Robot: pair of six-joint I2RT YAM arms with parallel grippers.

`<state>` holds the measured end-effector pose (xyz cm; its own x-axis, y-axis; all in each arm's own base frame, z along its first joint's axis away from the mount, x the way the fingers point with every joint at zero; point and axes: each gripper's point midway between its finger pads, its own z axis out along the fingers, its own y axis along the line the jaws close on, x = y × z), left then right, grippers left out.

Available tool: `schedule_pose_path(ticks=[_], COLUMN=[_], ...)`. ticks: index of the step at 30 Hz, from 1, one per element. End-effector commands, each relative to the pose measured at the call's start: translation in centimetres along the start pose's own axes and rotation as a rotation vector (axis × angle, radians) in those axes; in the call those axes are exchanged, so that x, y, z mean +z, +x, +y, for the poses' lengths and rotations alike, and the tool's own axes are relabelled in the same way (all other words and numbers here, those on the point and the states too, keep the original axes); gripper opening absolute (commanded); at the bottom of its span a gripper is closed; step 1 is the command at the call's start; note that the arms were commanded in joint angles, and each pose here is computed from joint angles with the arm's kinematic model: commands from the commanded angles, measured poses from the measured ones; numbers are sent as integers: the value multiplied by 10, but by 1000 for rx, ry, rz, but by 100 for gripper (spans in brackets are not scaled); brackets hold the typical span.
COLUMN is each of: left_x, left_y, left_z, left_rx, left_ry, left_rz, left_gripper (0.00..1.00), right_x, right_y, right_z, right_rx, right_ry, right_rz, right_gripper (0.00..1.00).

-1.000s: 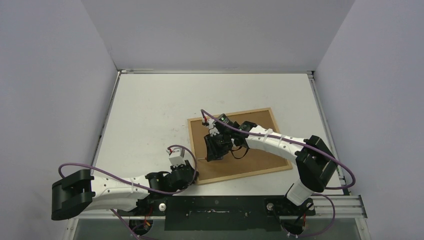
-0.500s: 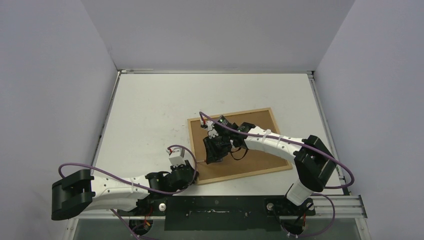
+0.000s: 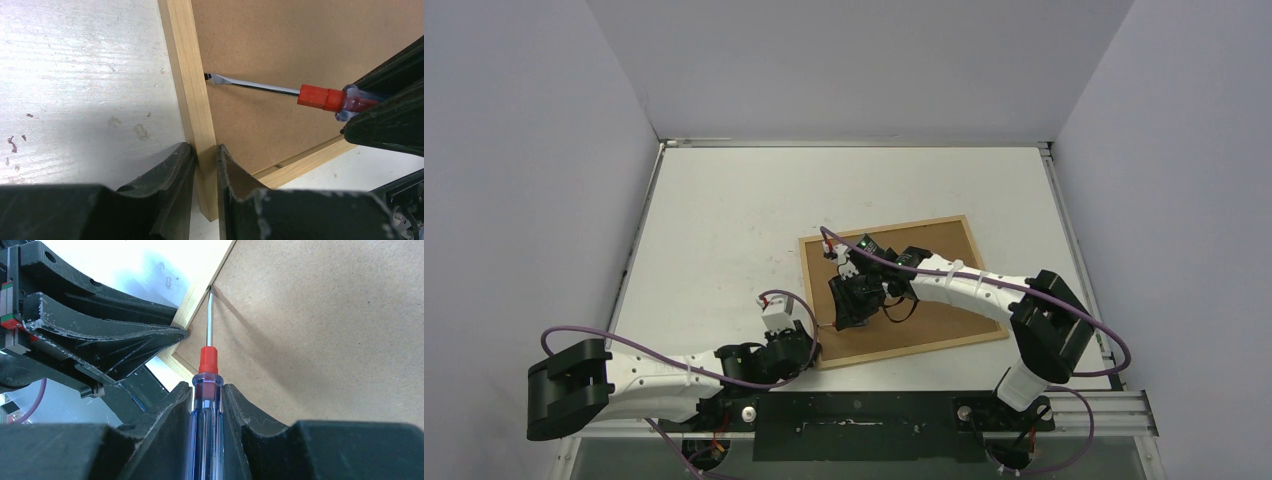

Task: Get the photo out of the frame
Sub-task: Release the photo frame item from the photo frame.

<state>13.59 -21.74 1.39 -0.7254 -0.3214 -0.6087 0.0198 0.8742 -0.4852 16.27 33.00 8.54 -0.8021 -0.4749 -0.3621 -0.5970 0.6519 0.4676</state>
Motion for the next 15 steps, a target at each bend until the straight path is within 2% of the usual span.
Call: schedule_pose_path(ticks=[1, 8, 15], left_x=[-11, -10, -9], left_y=[37, 38, 39], left_z=[60, 60, 60], left_rx=[155, 155, 155], left_ry=[-169, -166, -163], left_rz=[168, 170, 174], left_gripper=[0, 0, 0], right_x=[-14, -6, -4], right_y=[-26, -36, -51], right_z=[20, 40, 63], right_rx=[-38, -71, -153], right_ry=[-52, -82, -15], right_rz=[-89, -89, -92], right_gripper=[0, 0, 0])
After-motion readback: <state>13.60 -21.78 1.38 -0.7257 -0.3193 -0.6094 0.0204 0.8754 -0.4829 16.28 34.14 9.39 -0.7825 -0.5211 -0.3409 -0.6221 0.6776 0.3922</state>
